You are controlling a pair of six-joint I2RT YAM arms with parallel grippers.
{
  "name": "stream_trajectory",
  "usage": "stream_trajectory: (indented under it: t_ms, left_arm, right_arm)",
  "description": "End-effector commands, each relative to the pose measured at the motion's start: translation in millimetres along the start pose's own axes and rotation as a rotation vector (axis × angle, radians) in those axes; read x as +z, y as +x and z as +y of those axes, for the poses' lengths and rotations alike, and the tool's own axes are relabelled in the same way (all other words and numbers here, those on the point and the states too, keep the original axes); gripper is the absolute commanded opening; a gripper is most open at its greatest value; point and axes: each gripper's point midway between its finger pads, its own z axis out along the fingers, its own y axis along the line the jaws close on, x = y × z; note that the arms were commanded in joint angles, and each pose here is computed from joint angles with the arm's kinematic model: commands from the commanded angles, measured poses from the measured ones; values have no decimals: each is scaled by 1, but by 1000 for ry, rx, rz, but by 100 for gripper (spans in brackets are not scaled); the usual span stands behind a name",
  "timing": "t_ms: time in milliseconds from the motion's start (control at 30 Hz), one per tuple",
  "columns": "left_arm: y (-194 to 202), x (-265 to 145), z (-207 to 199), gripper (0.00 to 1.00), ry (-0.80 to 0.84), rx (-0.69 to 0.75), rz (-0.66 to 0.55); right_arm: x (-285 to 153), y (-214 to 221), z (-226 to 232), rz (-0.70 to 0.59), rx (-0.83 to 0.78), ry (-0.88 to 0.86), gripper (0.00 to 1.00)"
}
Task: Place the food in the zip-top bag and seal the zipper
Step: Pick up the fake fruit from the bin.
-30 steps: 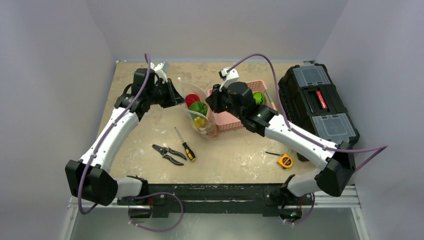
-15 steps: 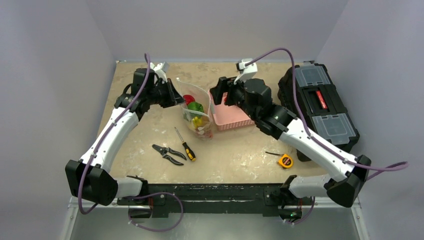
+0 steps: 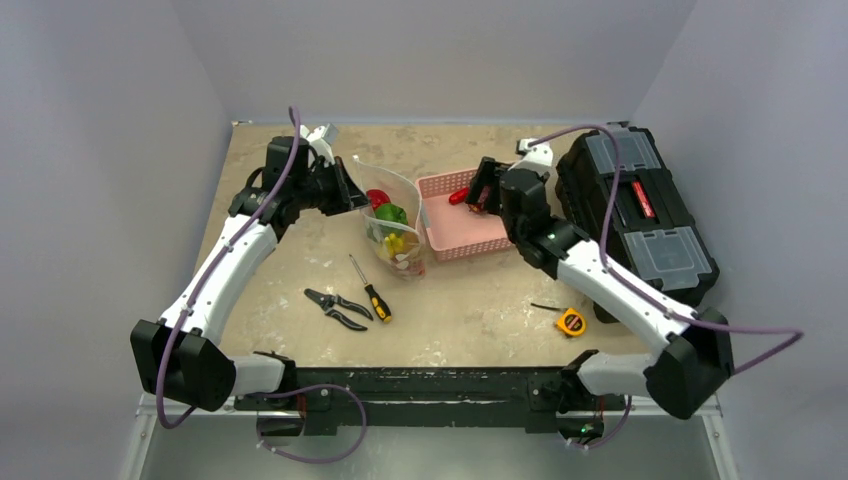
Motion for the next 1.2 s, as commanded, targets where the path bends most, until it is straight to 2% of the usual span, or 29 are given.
stream_trajectory:
  t_ms: [0, 167, 267, 600, 900, 1067, 1167]
  left_arm:
    - [-18, -8, -17, 0, 57, 4, -47]
    - [-17, -8, -18, 0, 58, 5, -46]
    - [-18, -9, -17, 0, 52, 9, -53]
    - [-17, -8, -18, 0, 62, 5, -43]
    - [-17, -5, -17, 0, 64, -2, -37]
    - [-17, -5, -17, 0, 70, -8, -34]
    - [-17, -5, -16, 0, 65, -6, -37]
  right_arm:
    - [36, 30, -17, 41, 25, 114, 86]
    - [81, 80, -29, 210, 2, 203, 90]
    - [102, 93, -29, 248, -2, 224, 92]
    - [141, 113, -41, 256, -72, 303, 95]
    - [154, 123, -57, 240, -118, 404, 96]
    - [156, 130, -77, 203, -138, 498, 94]
    - [155, 132, -84, 194, -147, 525, 88]
